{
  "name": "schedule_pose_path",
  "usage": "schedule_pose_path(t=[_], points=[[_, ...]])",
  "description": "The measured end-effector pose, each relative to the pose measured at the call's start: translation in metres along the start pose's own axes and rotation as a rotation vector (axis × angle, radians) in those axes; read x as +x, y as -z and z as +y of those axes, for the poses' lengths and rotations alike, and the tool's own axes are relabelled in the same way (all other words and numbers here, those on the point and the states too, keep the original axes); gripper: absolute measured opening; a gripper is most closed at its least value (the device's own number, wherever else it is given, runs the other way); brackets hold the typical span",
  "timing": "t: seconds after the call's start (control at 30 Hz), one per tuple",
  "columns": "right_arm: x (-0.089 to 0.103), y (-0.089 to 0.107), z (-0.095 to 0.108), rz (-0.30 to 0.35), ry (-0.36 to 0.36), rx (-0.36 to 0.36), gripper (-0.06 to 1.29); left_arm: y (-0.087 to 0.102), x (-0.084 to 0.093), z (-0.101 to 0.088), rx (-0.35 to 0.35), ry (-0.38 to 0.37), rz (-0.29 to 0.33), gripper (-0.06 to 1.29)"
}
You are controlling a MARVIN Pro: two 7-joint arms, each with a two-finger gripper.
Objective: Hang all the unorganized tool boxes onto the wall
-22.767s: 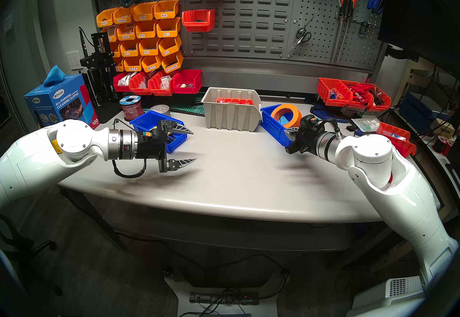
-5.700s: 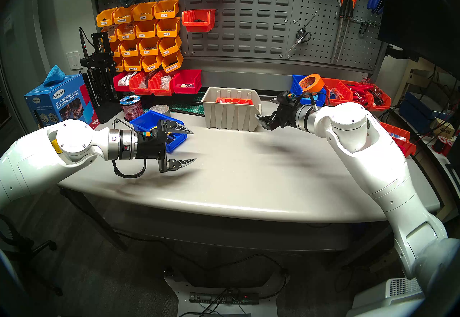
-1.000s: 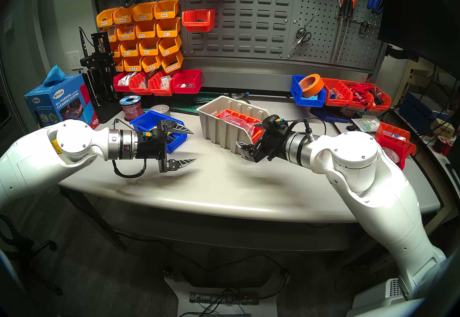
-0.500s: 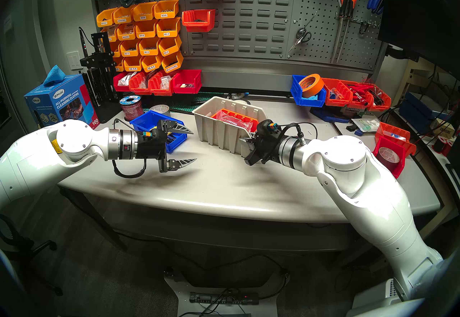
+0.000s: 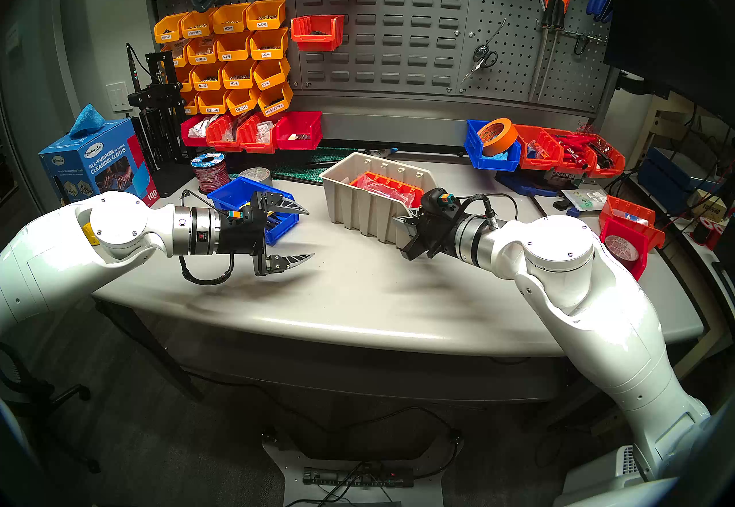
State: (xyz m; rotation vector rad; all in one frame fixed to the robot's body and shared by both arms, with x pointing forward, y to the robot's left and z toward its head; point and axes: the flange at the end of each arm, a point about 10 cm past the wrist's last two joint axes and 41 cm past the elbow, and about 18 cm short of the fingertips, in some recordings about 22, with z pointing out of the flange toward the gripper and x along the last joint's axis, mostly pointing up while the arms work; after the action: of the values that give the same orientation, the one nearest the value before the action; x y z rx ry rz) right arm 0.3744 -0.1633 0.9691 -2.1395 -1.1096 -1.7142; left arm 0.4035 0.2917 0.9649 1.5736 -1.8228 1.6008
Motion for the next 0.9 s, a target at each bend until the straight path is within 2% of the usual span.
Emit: schedule_pose_path(t=[0.37, 0.7, 0.9], points=[[0.004, -0.002, 0.013, 0.0, 0.017, -0.045, -0.02, 0.0, 0.0, 0.0, 0.0, 0.0, 0.0, 1.24], [0.016, -0.011, 0.028, 0.018, 0.028, -0.082, -0.02, 0.0, 0.0, 0.0, 0.0, 0.0, 0.0, 1.24], [0.024, -0.019, 0.03, 0.024, 0.033, -0.094, -0.02, 0.0, 0.0, 0.0, 0.0, 0.0, 0.0, 1.24]])
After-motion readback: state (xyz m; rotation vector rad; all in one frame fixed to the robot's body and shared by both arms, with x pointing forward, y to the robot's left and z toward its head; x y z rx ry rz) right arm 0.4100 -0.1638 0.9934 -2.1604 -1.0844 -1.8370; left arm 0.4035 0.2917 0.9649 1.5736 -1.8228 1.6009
